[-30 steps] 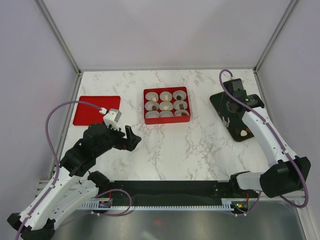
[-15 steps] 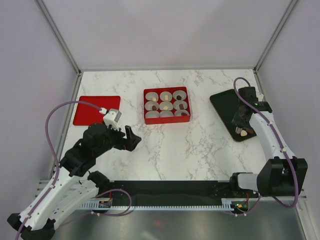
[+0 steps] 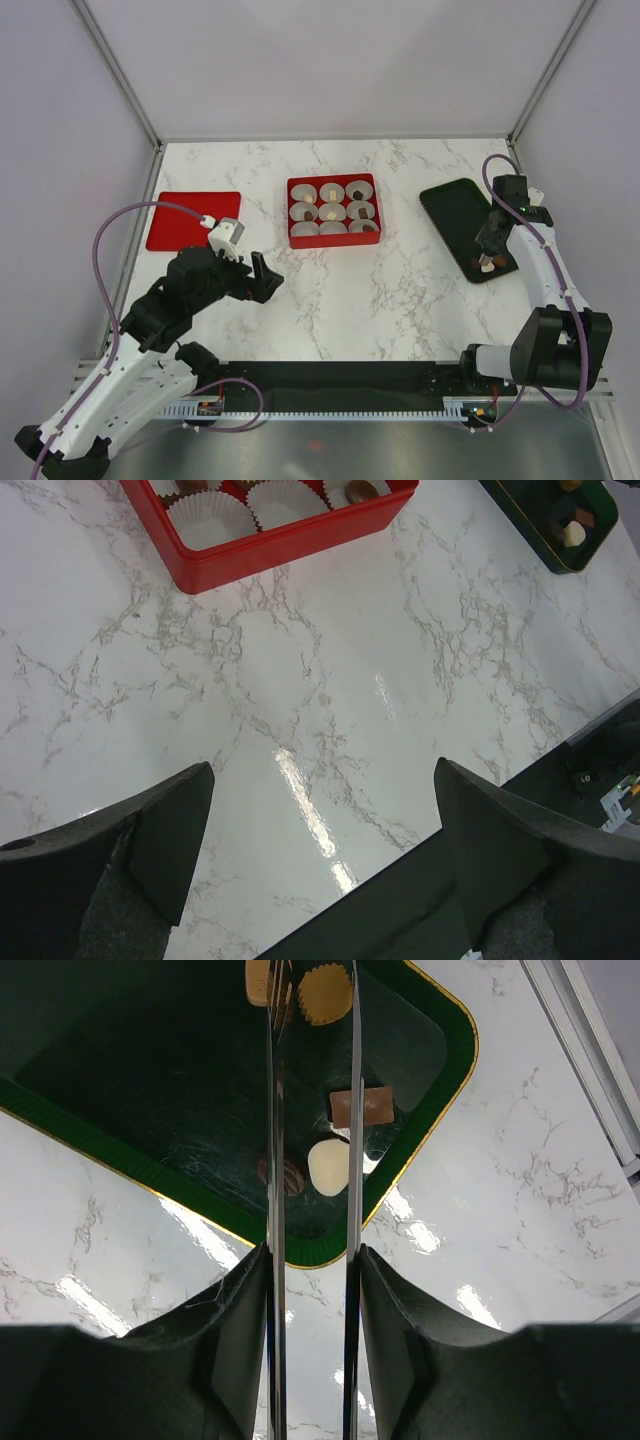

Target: Pack the chocolate

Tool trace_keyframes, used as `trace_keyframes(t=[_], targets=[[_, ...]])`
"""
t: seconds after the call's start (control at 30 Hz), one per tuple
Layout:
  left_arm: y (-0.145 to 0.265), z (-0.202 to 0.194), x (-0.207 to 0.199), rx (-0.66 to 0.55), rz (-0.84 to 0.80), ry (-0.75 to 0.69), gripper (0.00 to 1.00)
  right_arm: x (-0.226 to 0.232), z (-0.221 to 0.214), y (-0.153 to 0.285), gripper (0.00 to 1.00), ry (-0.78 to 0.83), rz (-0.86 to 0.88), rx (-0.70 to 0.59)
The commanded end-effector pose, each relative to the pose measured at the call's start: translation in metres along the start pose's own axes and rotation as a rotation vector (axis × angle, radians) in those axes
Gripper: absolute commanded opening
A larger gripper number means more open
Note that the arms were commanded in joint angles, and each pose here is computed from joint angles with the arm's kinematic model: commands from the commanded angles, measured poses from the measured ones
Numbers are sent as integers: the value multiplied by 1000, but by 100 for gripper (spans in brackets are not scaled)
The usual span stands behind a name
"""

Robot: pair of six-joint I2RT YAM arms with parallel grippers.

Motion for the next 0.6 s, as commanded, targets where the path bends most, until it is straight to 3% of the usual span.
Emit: trace_keyframes(t=[0.0, 0.4, 0.57], targets=[[0, 5, -4, -18, -22, 0, 99, 1, 10, -5, 47, -53, 28, -27], [-1, 5, -5, -15, -26, -2, 99, -3, 2, -14, 47, -76, 76, 20], [-1, 5, -5, -13, -28, -3, 99, 13, -2, -5, 44, -81, 200, 44]])
Point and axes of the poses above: each gripper's point midway between its finger pads, its own y axis back along the fingers, its own x axis along the line the jaws close on, z = x × y, the point moved 3 cm from there along y, back along the fingers, and after that the axes turned 8 degrees about -y, right-handed, at the moved point
